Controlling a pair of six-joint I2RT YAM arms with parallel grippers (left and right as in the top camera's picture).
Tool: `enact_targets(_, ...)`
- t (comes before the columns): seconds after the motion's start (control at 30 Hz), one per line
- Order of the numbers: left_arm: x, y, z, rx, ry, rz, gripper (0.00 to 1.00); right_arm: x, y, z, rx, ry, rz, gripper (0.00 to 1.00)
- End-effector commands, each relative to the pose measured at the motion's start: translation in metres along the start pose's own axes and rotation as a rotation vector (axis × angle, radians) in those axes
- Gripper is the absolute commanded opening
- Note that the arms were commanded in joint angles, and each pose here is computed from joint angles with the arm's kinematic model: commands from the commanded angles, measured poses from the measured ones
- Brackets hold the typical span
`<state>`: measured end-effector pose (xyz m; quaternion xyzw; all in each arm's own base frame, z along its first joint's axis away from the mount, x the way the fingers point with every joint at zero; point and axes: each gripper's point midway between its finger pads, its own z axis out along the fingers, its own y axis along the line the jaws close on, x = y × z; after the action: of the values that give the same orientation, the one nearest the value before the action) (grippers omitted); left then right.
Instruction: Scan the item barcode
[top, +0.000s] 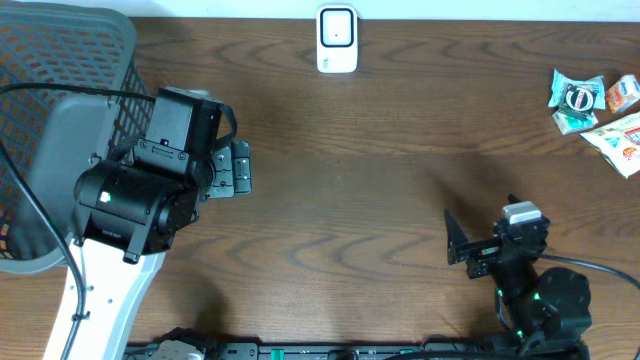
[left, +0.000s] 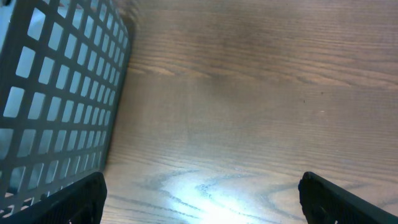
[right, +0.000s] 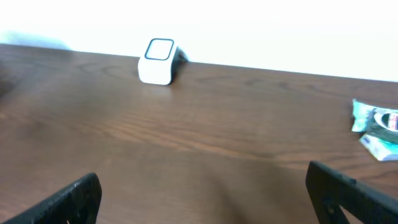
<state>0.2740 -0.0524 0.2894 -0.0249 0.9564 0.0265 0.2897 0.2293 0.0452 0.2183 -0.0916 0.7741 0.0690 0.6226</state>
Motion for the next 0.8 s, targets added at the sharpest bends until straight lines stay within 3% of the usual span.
enact_targets(0.0, -0.002, 0.004, 0.0, -0.019, -0.005, 0.005, 0.98, 0.011, -0.005, 0.004, 0.021, -0.035, -0.014, 0.99)
enact_targets(0.57, -0.002, 0.004, 0.0, -0.019, -0.005, 0.005, 0.98, 0.033, -0.015, 0.02, 0.067, -0.236, -0.035, 0.99)
enact_targets(0.77, -0.002, 0.004, 0.0, -0.019, -0.005, 0.005, 0.98, 0.033, -0.026, 0.019, 0.129, -0.242, -0.028, 0.99)
